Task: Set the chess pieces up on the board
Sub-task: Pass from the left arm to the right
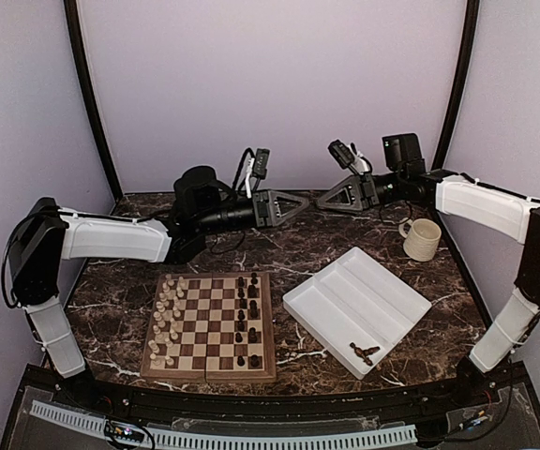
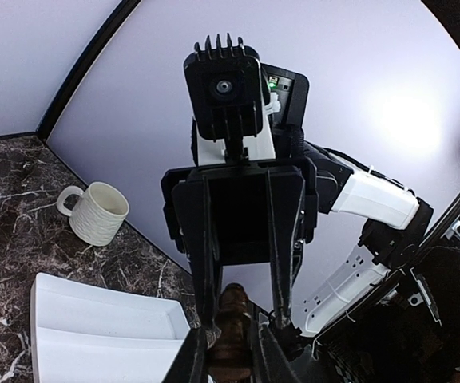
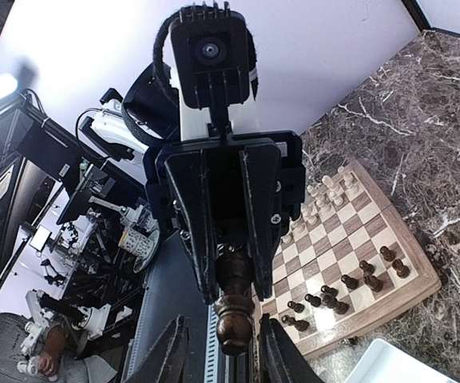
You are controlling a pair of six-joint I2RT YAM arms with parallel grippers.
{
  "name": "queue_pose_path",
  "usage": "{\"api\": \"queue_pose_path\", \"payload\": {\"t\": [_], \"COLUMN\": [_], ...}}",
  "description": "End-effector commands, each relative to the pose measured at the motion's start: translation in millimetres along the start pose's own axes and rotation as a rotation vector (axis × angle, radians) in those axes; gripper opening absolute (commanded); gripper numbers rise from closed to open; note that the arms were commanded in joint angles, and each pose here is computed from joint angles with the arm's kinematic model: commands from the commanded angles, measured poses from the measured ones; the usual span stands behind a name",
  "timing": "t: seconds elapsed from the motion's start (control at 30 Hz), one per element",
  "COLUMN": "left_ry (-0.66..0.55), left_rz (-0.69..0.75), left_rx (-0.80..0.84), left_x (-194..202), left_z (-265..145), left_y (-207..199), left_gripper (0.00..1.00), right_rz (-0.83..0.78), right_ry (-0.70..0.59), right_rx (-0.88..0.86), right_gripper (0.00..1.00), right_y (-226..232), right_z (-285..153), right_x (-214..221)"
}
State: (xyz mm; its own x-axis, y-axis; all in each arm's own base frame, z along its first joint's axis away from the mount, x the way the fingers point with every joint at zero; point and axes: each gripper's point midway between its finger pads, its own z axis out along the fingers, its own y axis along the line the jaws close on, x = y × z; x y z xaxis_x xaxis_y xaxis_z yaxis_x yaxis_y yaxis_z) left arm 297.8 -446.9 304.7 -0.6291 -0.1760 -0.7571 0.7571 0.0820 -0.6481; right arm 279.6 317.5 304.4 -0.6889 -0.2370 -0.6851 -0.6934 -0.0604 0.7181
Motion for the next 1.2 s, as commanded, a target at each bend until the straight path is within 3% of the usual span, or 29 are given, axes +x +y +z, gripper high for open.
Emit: {"api": "queue_pose_path", "payload": {"t": [0.0,0.13,0.5,0.53,0.7,0.93,1.17], "left_ry": [-0.002,0.004,0.026,0.022,0.007,-0.017,-0.118], "left_rz": [0.012,0.011,0.005,0.011,0.047,0.225,0.353], "left_rx": [0.030,0.030,0.011,0.003,-0.090,-0.292,-0.620], "left_x": [1,3,8,7,2,-16,-42], "left_z": [-2,-1,1,0,-8,-49,-126], "left_y": [-6,-5,1,2,10,7,21], "left_gripper": [0.13,0.13,0.16,0.19,0.51,0.68,0.83], "right_rz": [-0.043,-0.034,-0.056,-0.068,-0.159,-0.292,-0.390], "right_ry": [-0.005,-0.007,-0.005,-0.002,0.031,0.148,0.331], "right_rx": [-0.032,-0.024,0.111,0.132,0.275,0.523,0.636], "right_gripper": [0.31,0.27,0.03,0.01,0.00,0.00,0.00], "right_y": [8,4,-19,-22,-34,-58,-70], "right_z": [3,4,2,1,-6,-26,-23], "right_x": [-10,-11,-15,-16,-20,-11,12]}}
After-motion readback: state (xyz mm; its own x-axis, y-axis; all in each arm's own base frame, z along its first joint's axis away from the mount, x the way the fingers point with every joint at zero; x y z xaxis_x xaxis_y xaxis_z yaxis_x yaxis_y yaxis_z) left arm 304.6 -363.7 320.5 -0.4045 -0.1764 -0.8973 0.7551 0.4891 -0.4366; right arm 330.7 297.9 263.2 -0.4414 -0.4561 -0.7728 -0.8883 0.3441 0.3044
